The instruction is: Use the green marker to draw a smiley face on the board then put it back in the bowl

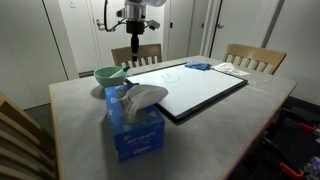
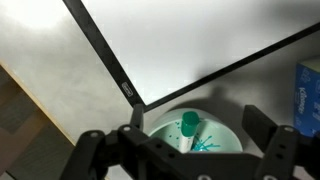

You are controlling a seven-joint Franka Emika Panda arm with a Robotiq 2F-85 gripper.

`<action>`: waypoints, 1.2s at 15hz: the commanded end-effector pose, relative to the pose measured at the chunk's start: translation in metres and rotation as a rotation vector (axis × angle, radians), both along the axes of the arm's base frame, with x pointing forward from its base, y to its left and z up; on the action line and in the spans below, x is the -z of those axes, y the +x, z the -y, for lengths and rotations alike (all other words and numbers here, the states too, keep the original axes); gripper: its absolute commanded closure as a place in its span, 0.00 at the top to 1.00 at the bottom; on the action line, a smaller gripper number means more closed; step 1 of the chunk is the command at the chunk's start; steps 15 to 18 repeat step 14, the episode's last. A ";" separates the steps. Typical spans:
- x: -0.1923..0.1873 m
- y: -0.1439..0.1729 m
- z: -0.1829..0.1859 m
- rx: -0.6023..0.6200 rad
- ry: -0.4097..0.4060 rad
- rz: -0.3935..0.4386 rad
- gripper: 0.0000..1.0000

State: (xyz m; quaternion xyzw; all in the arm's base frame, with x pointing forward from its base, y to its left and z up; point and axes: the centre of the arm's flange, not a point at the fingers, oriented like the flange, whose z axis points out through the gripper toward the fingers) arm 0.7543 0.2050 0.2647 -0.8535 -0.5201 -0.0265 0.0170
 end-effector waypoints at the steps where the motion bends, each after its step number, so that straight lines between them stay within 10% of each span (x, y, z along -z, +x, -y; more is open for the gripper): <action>1: -0.018 0.000 0.004 0.053 -0.126 -0.063 1.00; 18: -0.047 -0.018 0.027 0.259 -0.251 -0.323 1.00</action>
